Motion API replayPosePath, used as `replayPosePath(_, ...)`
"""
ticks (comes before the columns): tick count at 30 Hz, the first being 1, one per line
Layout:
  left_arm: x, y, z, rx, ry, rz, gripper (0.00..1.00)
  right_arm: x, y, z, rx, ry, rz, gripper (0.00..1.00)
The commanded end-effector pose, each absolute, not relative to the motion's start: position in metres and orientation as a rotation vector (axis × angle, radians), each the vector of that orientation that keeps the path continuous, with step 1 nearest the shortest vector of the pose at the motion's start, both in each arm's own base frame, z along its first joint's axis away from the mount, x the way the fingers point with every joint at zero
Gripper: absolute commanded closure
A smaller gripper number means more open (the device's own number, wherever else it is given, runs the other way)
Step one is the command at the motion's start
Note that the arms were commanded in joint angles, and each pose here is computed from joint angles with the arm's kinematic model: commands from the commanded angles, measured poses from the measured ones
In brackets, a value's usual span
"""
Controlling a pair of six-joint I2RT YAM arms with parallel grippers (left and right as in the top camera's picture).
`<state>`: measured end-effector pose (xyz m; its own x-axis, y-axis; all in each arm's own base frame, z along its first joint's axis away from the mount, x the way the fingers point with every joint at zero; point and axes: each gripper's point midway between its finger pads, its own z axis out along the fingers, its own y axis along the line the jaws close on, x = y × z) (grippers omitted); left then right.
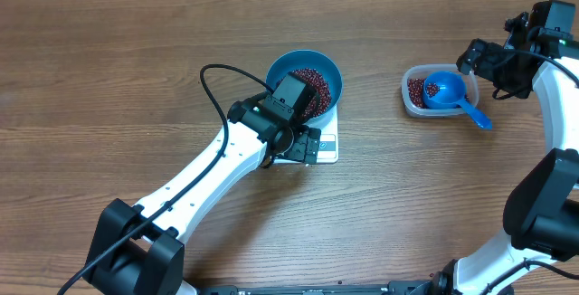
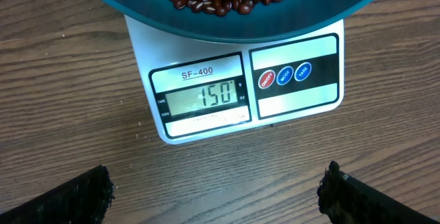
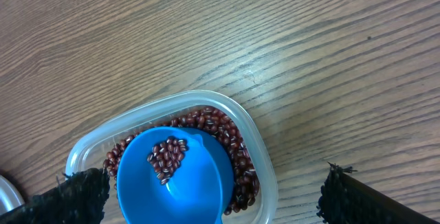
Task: Scoop item into bowl and weigh 150g on scale
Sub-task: 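Release the scoop in the tub with the right gripper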
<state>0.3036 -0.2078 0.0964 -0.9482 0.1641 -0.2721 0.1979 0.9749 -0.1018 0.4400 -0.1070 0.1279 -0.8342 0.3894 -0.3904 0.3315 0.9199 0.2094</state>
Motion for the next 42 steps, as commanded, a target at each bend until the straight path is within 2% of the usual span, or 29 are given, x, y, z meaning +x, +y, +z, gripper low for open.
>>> replayPosePath(1,0.305,-0.212,0.098,0.256,2.853,-0.197,0.0,0.44,-0.108,0.128,0.531,2.642,0.177,0.0)
replayPosePath(5,0.305,-0.212,0.098,0.256,2.853,-0.197,0.0,0.439,-0.107,0.142,0.521,2.61,0.171,0.0)
replayPosePath(17,0.305,-0.212,0.098,0.256,2.853,-0.197,0.01,0.411,-0.099,0.273,0.428,2.317,0.116,0.0)
replayPosePath(23,0.305,-0.212,0.098,0.255,2.853,-0.197,0.0,0.415,-0.1,0.26,0.438,2.349,0.122,0.0)
replayPosePath(28,0.305,-0.212,0.098,0.256,2.853,-0.197,0.0,0.41,-0.098,0.27,0.431,2.328,0.118,0.0)
replayPosePath(36,0.305,-0.212,0.098,0.256,2.853,-0.197,0.0,0.414,-0.007,0.288,0.169,2.326,0.219,0.0)
replayPosePath(42,0.305,-0.212,0.098,0.255,2.853,-0.197,0.0,0.417,0.008,0.282,0.128,2.347,0.239,0.0)
